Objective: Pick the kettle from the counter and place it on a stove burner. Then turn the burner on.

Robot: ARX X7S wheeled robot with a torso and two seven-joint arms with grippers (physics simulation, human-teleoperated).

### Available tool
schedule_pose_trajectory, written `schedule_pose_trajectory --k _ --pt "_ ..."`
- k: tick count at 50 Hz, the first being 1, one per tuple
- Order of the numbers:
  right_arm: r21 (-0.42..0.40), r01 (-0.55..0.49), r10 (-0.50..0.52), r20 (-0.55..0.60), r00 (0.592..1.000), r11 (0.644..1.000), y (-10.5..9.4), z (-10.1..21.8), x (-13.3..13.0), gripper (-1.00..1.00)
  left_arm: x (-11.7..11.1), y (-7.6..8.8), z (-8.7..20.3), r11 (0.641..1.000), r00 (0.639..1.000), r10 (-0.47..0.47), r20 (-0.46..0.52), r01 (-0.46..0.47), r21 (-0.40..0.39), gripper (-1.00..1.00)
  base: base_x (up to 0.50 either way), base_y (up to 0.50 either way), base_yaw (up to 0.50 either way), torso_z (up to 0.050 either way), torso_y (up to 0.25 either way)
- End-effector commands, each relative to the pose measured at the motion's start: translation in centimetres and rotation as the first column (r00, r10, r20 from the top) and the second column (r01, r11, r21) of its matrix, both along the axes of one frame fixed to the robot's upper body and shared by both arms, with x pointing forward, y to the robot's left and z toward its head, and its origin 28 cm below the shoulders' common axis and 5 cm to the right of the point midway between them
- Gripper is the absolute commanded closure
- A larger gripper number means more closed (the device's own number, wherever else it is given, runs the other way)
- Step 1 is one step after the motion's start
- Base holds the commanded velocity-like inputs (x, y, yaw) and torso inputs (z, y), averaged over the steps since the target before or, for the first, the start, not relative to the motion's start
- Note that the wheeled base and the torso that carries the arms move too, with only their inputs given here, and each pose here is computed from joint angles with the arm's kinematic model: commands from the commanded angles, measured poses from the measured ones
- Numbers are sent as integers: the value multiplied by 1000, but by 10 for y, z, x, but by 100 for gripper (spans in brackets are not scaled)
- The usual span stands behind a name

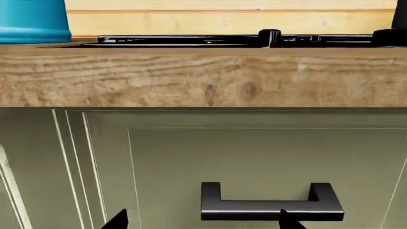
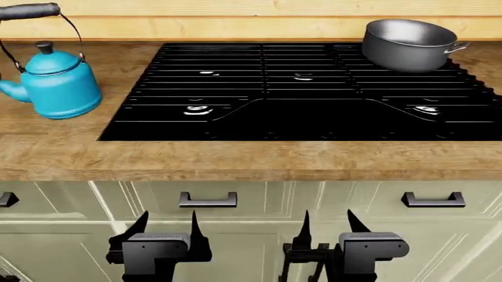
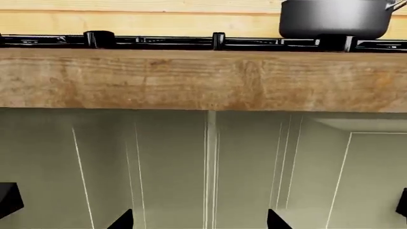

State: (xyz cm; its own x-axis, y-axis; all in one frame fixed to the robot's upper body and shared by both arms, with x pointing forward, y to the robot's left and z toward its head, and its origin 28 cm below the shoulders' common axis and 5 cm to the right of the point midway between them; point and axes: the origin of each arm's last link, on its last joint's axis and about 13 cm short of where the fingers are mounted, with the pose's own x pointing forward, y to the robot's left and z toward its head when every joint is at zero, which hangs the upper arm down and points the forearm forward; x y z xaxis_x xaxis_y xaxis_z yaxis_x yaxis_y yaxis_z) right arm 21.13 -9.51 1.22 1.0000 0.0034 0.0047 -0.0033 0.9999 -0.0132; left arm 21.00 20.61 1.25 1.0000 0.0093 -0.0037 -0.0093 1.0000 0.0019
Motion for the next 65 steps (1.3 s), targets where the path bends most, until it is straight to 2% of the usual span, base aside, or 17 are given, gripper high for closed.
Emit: schedule_pose_trajectory --k 1,57,65 --pt "0 2 -2 -1 1000 1000 0 0 0 -100 0 0 0 1000 1000 2 -2 -2 1 -100 0 500 0 0 0" --pt "2 1 -1 -1 1000 1000 0 -1 1 -100 1 1 -1 1000 1000 17 -4 -17 3 -100 0 500 0 0 0" --pt "7 6 -6 1 1000 1000 -1 0 1 -100 0 0 0 1000 1000 15 -5 -15 -4 -100 0 63 0 0 0"
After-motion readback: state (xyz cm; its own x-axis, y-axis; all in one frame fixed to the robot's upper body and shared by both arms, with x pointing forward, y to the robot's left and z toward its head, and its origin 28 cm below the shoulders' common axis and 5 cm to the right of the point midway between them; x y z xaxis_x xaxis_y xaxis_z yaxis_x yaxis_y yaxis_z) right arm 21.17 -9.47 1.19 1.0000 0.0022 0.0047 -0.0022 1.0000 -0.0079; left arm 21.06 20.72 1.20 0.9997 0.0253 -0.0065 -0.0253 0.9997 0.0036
